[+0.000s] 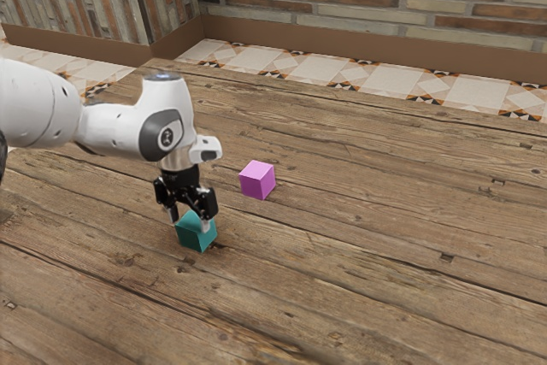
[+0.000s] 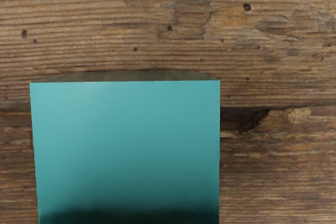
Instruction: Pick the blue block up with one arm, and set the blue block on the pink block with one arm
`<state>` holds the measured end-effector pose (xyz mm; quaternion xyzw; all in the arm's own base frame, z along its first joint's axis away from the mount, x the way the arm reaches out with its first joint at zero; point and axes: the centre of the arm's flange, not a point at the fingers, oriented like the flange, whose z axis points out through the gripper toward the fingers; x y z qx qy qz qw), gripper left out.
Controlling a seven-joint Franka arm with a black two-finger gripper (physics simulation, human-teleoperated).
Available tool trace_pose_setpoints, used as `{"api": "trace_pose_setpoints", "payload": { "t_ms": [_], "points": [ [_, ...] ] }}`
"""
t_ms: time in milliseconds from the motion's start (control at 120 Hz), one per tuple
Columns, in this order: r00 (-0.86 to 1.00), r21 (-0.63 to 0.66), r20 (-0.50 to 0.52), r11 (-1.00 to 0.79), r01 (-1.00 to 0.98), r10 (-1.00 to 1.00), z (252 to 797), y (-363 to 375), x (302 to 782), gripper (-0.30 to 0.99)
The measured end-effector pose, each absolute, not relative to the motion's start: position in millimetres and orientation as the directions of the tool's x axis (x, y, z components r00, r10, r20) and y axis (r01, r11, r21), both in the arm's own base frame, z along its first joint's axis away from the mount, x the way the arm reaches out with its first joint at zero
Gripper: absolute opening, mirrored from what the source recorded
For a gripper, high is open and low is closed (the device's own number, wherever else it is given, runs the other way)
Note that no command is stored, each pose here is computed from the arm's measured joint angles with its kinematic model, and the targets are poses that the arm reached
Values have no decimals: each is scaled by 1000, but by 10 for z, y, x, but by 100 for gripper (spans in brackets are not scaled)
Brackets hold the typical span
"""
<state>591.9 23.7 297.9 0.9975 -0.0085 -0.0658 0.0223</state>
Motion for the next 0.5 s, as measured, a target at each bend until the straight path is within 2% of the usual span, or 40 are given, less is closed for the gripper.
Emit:
{"api": "trace_pose_setpoints", "payload": {
  "t_ms": [250, 500],
  "points": [
    [991, 50, -129, -998, -40, -46, 2844, 265, 5954, 63],
    [991, 128, -129, -992, -15, -32, 2690, 328, 5957, 62]
  ]
}}
